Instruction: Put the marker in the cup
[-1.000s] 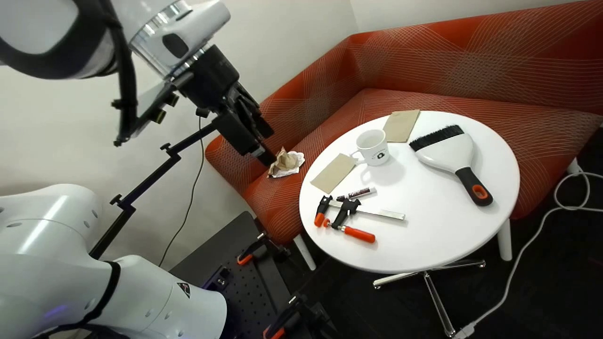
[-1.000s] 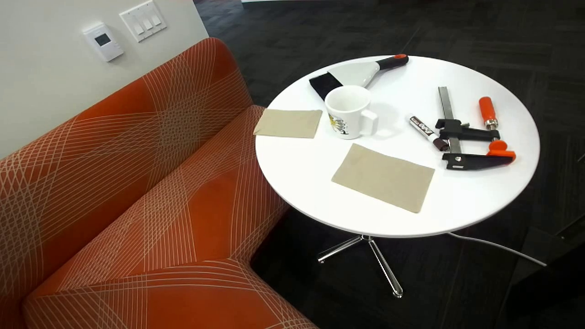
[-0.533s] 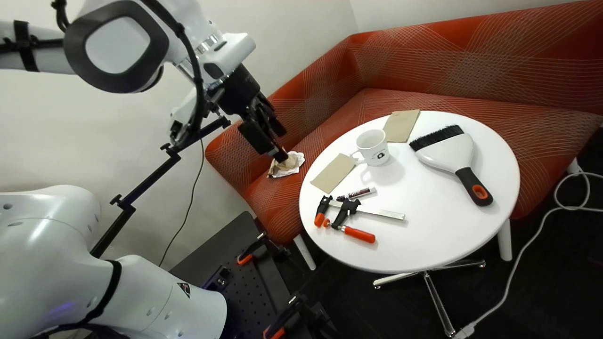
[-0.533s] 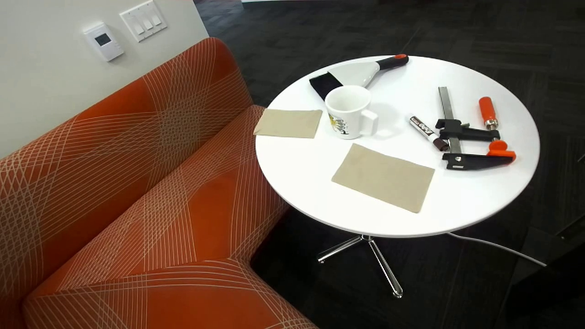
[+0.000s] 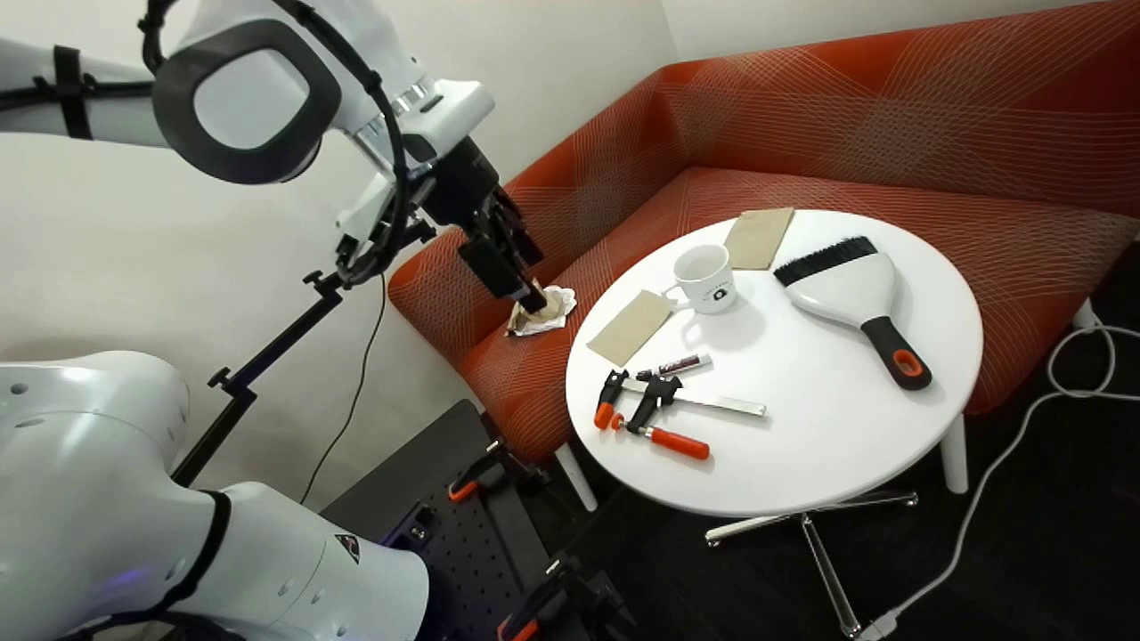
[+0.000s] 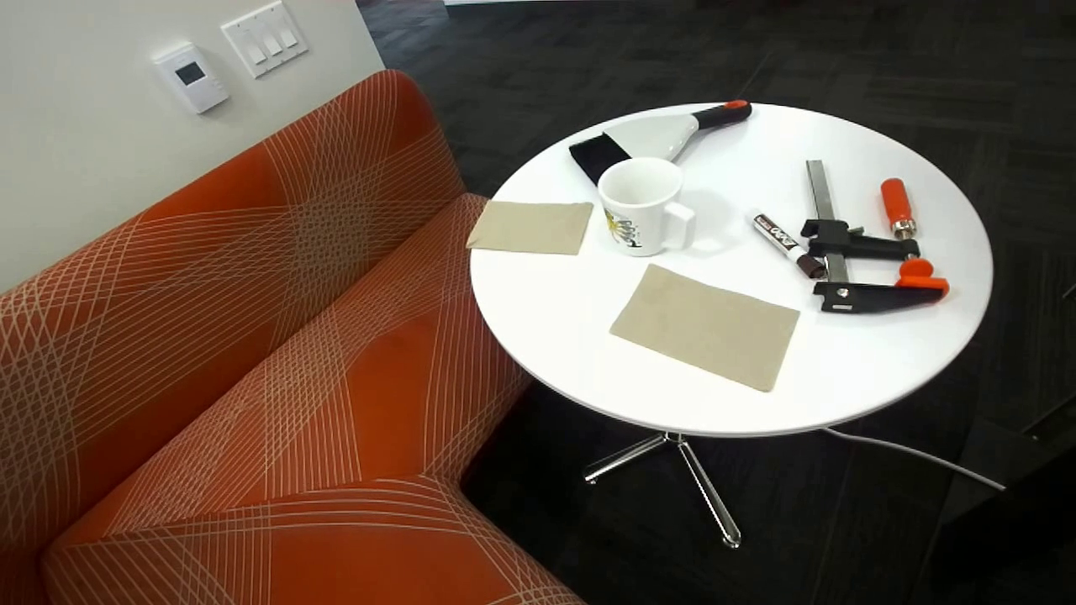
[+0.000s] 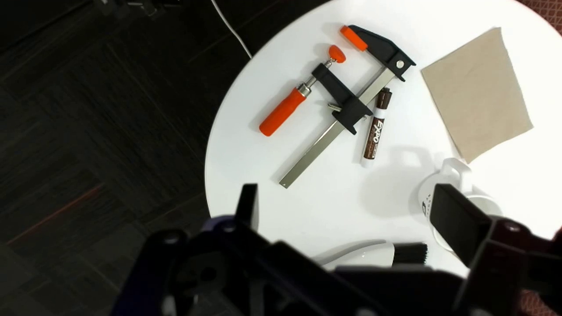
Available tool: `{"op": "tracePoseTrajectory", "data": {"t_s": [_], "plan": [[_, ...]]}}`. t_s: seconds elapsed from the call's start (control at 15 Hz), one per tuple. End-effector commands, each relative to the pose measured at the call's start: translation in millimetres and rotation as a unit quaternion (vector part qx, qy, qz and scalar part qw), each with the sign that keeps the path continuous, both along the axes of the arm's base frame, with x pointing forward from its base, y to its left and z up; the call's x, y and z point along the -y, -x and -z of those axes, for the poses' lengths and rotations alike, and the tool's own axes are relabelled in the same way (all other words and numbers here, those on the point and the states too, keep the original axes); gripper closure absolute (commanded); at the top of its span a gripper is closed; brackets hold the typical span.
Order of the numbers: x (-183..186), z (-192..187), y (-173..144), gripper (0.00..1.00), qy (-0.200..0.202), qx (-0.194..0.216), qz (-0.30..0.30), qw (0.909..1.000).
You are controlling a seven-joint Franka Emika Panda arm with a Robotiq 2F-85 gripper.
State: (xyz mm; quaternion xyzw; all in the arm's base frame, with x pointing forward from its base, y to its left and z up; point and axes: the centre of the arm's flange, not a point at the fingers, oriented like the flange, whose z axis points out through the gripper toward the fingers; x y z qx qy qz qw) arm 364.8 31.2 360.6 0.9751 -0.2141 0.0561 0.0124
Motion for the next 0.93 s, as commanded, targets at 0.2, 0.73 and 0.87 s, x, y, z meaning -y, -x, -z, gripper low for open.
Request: {"op": "tracePoseTrajectory", "data": {"t_s": [0.2, 0.73, 0.87], "plan": [[-9, 9, -11, 0.00, -0.015, 0.010, 0.001, 0.9998], [-52, 69, -56, 0.00, -0.039, 0.027, -0.016, 0.9987], [-56, 91, -66, 0.00, -0.043, 0.020, -0.012, 0.9988]]}}
